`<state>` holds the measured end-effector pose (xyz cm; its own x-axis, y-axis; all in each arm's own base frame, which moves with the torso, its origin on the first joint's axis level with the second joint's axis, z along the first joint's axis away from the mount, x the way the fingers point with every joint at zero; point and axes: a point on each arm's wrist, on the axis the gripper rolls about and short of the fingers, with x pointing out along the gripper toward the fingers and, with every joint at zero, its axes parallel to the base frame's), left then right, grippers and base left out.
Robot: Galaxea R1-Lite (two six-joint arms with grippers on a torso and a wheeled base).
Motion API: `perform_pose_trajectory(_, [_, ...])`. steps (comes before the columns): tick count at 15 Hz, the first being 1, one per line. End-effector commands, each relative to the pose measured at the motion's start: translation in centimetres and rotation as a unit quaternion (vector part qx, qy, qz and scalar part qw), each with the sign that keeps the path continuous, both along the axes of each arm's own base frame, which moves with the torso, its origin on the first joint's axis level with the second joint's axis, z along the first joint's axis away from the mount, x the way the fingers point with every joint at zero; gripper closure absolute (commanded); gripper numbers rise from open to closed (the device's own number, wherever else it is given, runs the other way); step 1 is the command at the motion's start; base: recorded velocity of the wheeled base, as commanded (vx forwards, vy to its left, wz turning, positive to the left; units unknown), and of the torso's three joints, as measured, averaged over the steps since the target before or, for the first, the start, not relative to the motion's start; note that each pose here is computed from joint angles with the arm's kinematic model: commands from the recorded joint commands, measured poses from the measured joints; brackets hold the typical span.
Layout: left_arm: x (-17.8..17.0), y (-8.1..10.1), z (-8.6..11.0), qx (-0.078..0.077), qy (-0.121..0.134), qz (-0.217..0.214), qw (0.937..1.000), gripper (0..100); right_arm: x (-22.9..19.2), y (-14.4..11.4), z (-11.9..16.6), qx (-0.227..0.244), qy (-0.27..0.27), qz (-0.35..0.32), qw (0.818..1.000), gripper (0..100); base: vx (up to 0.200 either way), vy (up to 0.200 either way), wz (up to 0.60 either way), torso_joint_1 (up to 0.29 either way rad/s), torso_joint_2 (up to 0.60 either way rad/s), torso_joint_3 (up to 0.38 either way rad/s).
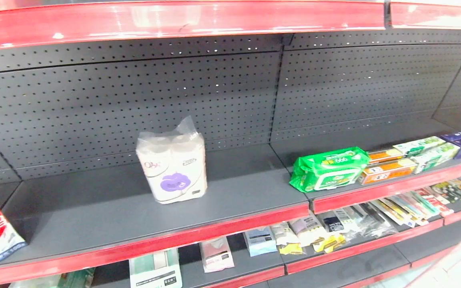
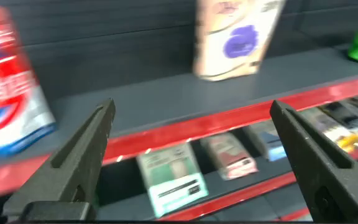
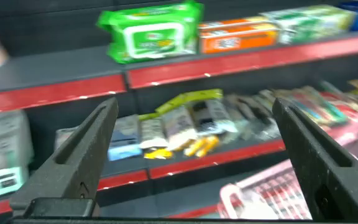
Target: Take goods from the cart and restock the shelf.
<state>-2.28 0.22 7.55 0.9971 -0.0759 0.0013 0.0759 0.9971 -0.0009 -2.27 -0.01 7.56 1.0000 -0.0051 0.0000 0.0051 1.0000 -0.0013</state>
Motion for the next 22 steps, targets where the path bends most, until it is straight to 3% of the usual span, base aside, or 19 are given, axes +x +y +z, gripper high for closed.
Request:
perform_pose_trajectory(1, [0.0, 0.0, 0.0, 0.0, 0.001, 0.0, 1.0, 0, 0.0, 0.0, 0.0, 0.0, 0.0, 0.0, 1.0, 0, 0.0, 0.0, -0.6, 0.002, 0.0, 0.002])
perform_pose_trajectory(11, [0.0, 0.0, 0.0, 0.0, 0.001, 0.0, 1.0, 0, 0.0, 0.0, 0.0, 0.0, 0.0, 0.0, 1.0, 0, 0.0, 0.0, -0.6, 0.003, 0.0, 0.002])
perform_pose_trajectory(18, [0.0, 0.0, 0.0, -0.001, 0.001, 0.0, 1.0, 0, 0.0, 0.0, 0.5, 0.005, -0.007, 0.004, 1.0, 0, 0.0, 0.0, 0.0, 0.0, 0.0, 0.0])
perform_pose_trajectory(19, [0.0, 0.0, 0.0, -0.001, 0.001, 0.0, 1.0, 0, 0.2, 0.0, 3.8, 0.025, -0.007, 0.012, 1.0, 0, 0.0, 0.0, 0.0, 0.0, 0.0, 0.0])
perform_pose_trajectory(20, [0.0, 0.0, 0.0, -0.001, 0.001, 0.0, 1.0, 0, 2.4, 0.0, 11.7, 0.127, -0.009, 0.004, 0.992, 0, 0.0, 0.0, 0.0, 0.0, 0.0, 0.0])
perform_pose_trajectory(21, [0.0, 0.0, 0.0, -0.001, 0.001, 0.0, 1.0, 0, 3.6, 0.0, 14.8, 0.14, -0.014, 0.0, 0.99, 0, 0.0, 0.0, 0.0, 0.0, 0.0, 0.0])
perform_pose_trajectory(22, [0.0, 0.0, 0.0, -0.001, 0.001, 0.0, 1.0, 0, 3.8, -0.1, 14.8, 0.11, -0.01, -0.019, 0.994, 0, 0.0, 0.0, 0.0, 0.0, 0.0, 0.0])
